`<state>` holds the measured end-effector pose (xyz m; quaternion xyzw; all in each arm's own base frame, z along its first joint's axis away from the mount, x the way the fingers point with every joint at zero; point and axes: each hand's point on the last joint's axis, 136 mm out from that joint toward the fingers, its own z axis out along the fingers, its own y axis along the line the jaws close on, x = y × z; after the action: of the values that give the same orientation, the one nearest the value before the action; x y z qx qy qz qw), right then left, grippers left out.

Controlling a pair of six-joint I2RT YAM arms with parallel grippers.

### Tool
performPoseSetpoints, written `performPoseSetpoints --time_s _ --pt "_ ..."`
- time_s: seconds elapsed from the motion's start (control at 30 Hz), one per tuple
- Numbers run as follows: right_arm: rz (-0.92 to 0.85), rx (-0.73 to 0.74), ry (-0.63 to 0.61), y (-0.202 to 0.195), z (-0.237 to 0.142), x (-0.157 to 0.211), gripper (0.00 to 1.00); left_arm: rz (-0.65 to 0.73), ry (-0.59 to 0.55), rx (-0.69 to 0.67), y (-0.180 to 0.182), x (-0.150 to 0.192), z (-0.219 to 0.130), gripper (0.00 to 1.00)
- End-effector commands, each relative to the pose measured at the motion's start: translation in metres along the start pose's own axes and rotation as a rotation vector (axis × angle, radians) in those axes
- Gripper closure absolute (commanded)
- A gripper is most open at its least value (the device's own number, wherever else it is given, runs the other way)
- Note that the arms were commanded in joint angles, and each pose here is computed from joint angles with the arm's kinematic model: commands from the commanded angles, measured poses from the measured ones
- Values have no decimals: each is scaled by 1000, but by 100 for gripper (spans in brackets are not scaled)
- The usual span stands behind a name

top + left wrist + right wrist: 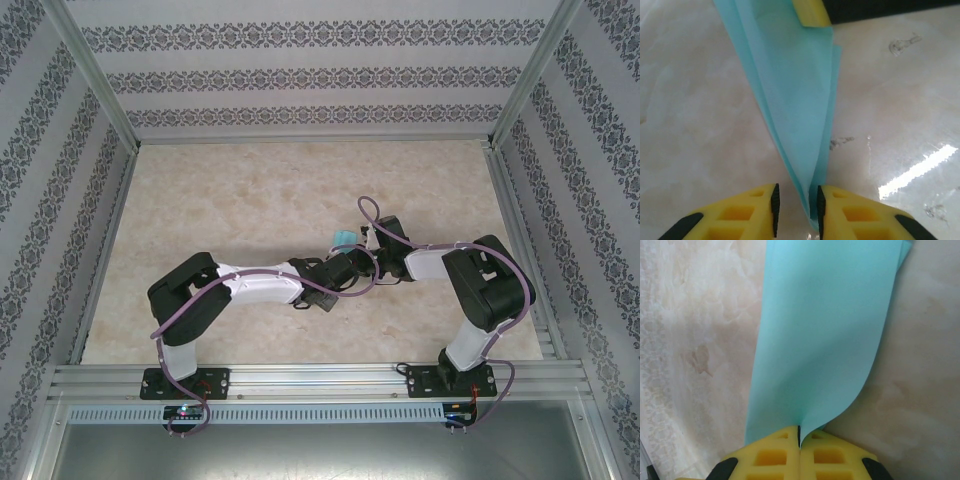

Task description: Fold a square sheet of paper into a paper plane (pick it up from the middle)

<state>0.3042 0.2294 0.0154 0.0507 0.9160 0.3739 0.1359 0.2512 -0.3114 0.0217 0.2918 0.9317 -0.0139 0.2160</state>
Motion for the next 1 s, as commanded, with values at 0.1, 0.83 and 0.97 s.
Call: performPoseSetpoints --time_s 0.1,0.83,0.97 --pt "17 97 6 -26 12 6 100 84 9 125 -20 5 -22 65" --pt "17 88 6 -25 11 6 100 -177 -70 335 1 -34 -5 88" --pt "21 88 7 -27 11 6 100 -177 -44 348 -2 -29 3 90"
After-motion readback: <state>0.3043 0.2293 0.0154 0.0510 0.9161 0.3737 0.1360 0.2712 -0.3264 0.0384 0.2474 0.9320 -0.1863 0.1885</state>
